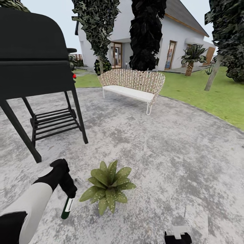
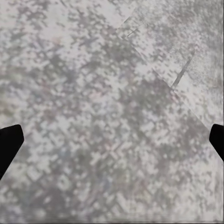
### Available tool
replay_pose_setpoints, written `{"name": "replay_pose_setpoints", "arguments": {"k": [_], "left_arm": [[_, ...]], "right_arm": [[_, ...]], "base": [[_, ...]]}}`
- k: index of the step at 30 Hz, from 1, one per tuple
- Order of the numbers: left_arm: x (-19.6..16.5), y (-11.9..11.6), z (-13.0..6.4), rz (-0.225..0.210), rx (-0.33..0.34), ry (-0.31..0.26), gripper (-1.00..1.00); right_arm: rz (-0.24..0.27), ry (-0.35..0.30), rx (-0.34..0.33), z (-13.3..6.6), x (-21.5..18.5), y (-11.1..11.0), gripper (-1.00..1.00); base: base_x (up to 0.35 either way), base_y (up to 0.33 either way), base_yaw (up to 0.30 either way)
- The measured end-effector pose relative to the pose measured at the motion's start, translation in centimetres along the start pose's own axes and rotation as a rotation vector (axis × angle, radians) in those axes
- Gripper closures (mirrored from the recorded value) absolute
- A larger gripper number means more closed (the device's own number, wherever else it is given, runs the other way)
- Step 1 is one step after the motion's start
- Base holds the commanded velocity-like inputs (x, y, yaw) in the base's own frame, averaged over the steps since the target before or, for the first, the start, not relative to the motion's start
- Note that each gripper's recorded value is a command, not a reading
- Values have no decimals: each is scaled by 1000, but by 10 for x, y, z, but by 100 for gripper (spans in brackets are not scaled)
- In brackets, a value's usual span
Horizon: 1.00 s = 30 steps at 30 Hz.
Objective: Pick up the pesticide atomizer in the garden and spray insectifuge to fully cover both potted plants in the garden.
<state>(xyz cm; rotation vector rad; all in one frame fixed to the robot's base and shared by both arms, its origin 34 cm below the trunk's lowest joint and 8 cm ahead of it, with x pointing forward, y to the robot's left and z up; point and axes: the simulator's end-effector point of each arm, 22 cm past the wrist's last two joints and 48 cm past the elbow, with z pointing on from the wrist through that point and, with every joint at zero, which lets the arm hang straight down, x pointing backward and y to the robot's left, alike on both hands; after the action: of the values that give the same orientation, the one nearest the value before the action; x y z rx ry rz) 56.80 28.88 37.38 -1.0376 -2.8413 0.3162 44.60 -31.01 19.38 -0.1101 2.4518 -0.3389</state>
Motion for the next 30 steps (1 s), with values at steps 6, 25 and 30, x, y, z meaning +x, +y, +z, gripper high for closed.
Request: {"name": "replay_pose_setpoints", "arguments": {"k": [6, 25, 30], "left_arm": [[14, 4, 4, -12, -2, 19, 100], [102, -2, 58, -10, 67, 69, 100], [102, 0, 59, -9, 54, 67, 100]], "right_arm": [[0, -3, 0, 0, -1, 0, -100], [-1, -1, -1, -1, 0, 0, -100], [-1, -1, -1, -1, 0, 0, -100]], "base": [[0, 0, -274], [0, 0, -10], [30, 0, 0]]}}
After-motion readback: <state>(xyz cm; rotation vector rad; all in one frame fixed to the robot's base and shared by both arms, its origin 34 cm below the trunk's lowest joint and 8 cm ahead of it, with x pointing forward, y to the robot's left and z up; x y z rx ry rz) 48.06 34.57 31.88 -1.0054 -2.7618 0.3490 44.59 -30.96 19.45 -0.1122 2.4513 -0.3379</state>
